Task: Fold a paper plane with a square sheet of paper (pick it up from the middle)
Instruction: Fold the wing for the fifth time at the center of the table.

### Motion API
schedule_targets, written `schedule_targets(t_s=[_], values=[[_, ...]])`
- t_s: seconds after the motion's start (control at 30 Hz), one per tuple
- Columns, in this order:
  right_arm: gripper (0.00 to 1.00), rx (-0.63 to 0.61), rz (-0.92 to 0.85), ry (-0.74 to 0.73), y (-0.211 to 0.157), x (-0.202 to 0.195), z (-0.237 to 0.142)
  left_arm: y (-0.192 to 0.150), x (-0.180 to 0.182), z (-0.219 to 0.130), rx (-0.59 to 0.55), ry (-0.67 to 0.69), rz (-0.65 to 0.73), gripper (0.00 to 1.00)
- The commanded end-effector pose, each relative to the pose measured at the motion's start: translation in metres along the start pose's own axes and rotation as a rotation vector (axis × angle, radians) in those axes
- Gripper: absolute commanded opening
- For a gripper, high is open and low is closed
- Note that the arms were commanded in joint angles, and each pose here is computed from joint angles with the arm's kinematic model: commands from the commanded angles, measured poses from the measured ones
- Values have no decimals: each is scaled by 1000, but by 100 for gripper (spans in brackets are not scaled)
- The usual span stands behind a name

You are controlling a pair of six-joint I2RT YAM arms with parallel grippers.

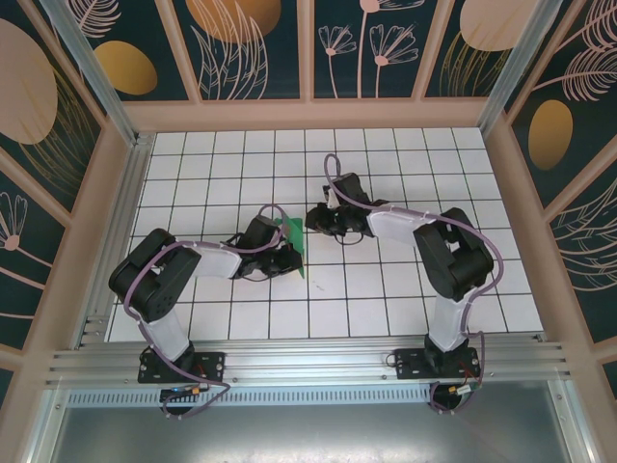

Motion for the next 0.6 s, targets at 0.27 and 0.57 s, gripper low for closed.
schedule_targets(t_s=[0.27, 0.57], values=[[31, 119, -70, -35, -31, -4, 19, -8, 55, 12, -21, 158, 30, 6], [31, 147, -102, 17, -33, -1, 35, -10, 56, 13, -8, 159, 33, 5]])
Point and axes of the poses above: each hand's point on the last joint's axis, 136 mm out from that joint toward the fingers, its own z axis out along the fingers, its own x axis along the line the jaws close on, y = z × x, the point moved 4 cm from there along -z, back along the fingers, and after that the axes turned 15 degrees about -z, right-handed, at the moved point
